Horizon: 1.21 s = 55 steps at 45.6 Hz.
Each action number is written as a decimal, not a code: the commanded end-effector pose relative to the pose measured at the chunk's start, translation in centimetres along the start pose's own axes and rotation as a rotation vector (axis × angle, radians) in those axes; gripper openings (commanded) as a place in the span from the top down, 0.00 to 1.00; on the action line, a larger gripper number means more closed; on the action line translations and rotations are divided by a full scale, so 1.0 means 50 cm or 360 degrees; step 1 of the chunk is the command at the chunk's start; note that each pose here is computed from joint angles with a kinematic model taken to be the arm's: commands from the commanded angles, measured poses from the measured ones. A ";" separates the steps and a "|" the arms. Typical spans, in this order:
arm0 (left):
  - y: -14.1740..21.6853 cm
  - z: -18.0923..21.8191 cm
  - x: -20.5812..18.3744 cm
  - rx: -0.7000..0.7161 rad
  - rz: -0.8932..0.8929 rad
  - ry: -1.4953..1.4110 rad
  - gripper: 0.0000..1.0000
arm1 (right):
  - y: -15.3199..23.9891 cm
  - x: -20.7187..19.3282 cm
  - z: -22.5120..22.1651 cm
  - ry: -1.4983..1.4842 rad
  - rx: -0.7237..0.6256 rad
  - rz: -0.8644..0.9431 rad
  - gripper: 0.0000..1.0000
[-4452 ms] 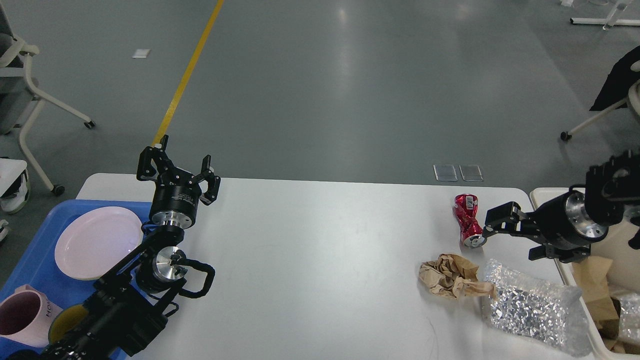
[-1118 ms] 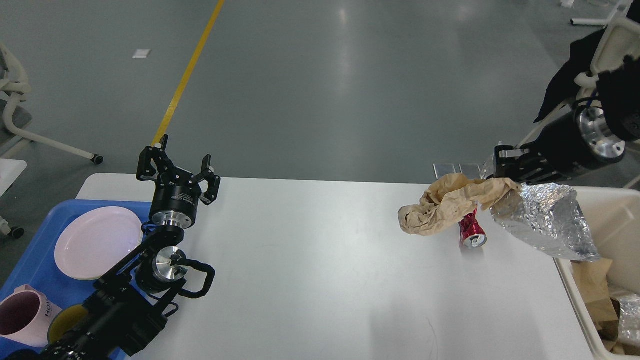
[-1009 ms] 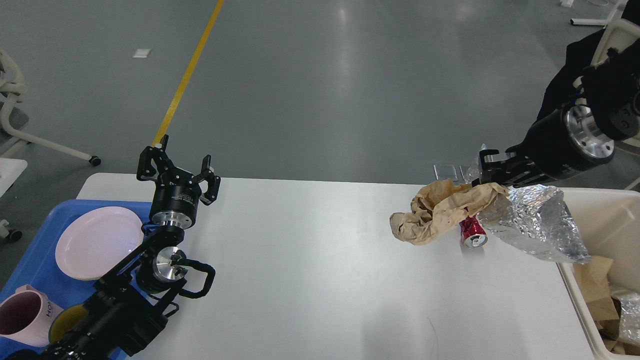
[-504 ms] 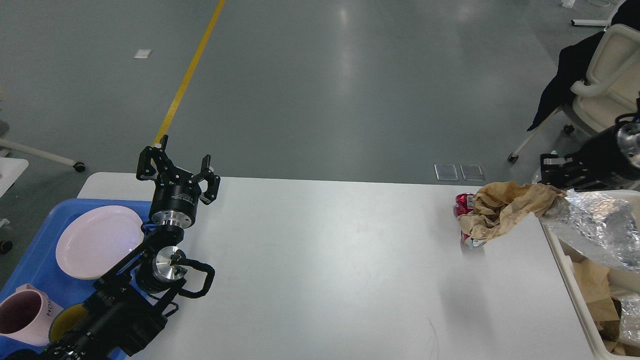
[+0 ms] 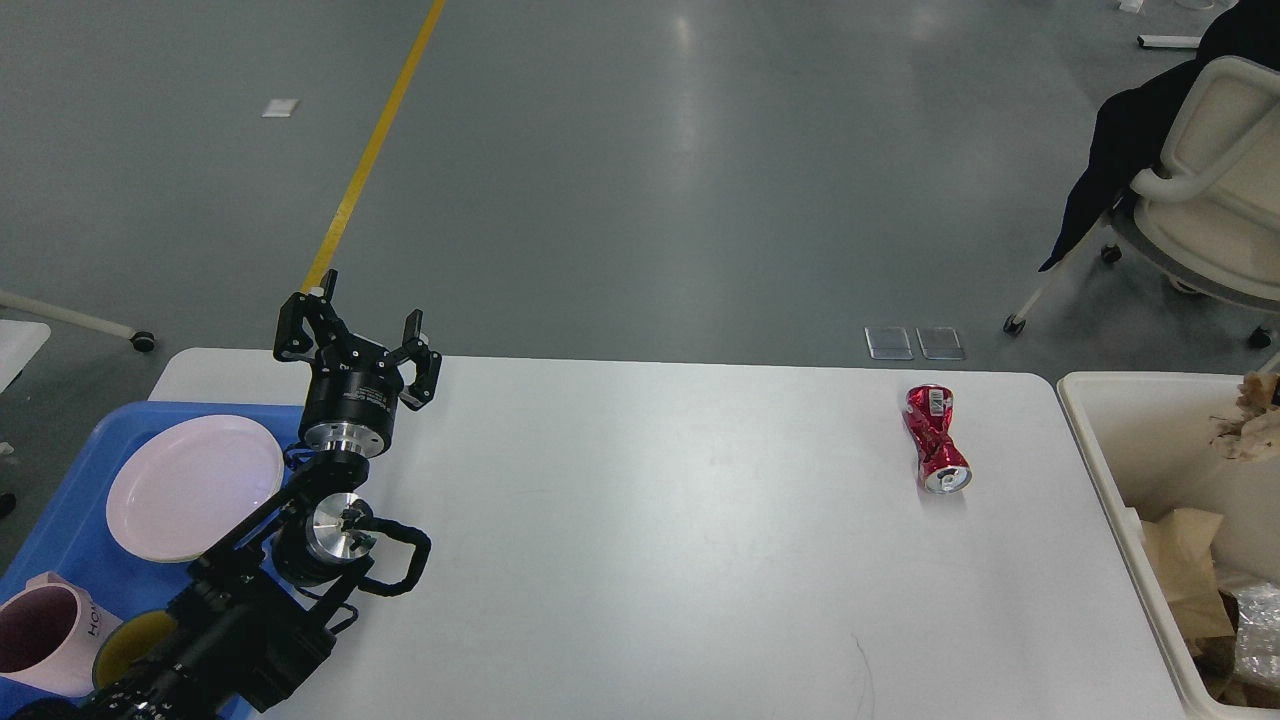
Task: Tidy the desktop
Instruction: 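Lift the foil bag and crumpled paper and drop them into the white bin, then withdraw the right gripper up out of the white bin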
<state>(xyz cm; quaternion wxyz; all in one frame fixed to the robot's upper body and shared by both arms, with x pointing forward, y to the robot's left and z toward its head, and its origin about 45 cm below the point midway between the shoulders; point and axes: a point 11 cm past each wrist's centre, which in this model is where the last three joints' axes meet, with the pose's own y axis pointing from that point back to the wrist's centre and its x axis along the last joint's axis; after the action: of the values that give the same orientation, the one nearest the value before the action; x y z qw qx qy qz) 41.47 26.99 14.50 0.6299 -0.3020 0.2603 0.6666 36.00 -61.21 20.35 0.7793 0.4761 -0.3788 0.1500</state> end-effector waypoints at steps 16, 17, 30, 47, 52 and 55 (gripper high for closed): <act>0.000 0.000 0.000 0.0000 0.0001 0.0000 0.04 | -0.025 -0.099 -0.005 -0.0008 -0.0037 0.0020 0.35; 0.000 0.000 0.000 0.0000 0.0001 0.0000 0.04 | -0.026 -0.102 -0.010 -0.0003 -0.0031 0.0013 0.00; 0.000 0.000 0.000 0.0000 0.0001 0.0000 0.04 | -0.028 -0.097 -0.027 -0.0052 -0.0002 0.0026 0.00; 0.000 0.001 0.001 -0.0001 -0.0001 -0.0001 0.04 | -0.010 -0.043 -0.101 -0.0241 0.0133 -0.0112 0.00; 0.000 0.001 0.001 -0.0001 0.0001 -0.0002 0.04 | 0.039 0.020 -0.169 -0.0385 0.0294 -0.0292 0.00; 0.000 0.001 0.001 -0.0001 0.0001 -0.0002 0.04 | 0.071 0.054 -0.207 -0.0432 0.0385 -0.0368 0.00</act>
<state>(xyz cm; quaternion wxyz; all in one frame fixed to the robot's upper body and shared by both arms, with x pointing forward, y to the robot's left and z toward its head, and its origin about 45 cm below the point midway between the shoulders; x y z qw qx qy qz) 41.47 27.02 14.50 0.6299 -0.3018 0.2601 0.6667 38.56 -54.70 18.90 0.7084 0.5680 -0.4130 0.0714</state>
